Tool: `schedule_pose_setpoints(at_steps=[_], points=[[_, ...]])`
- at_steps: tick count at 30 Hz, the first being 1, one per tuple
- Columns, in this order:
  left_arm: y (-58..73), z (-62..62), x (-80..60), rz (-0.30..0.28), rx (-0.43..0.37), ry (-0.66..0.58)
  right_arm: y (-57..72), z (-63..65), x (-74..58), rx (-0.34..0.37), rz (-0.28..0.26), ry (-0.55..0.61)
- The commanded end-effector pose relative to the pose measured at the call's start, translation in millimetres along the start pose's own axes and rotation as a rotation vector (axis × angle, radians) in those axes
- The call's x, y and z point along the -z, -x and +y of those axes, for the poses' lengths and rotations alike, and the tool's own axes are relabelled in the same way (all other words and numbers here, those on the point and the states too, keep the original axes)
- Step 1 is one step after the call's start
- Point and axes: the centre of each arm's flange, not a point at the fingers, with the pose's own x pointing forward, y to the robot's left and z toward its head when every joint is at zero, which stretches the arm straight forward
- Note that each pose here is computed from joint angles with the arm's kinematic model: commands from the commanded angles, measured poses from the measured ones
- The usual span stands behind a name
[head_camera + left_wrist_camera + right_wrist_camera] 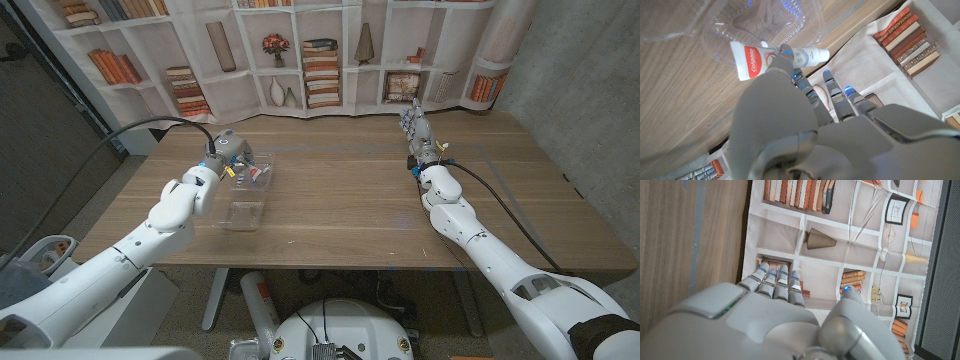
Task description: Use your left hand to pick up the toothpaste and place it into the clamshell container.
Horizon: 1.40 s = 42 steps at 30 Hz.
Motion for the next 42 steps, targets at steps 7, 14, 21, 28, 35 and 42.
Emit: schedule_pose_setpoints(at_steps=[7, 14, 21, 28, 35, 42], points=[[-10.1, -13.2, -5.7, -0.011, 0.029, 0.016, -2.6, 0.8, 4.8, -0.004, 0.02, 0.007], [-15.3, -15.2, -9.3, -0.023, 0.034, 0.013, -3.0, -1.9, 5.7, 0.003, 0.024, 0.01], [-17.8, -15.3, -11.5, -0.025, 0.046, 0.014, -3.3, -3.3, 6.5, 0.005, 0.025, 0.008], [-15.1, -15.2, -12.1, -0.019, 0.05, 0.007, -2.7, -3.6, 6.3, 0.003, 0.026, 0.008], [-10.5, -17.5, -10.2, -0.011, 0.058, 0.011, -1.1, -3.4, 6.7, 0.001, 0.03, 0.009], [-7.5, -17.2, -9.9, -0.007, 0.058, 0.011, -0.4, -1.9, 7.8, -0.005, 0.033, 0.008]])
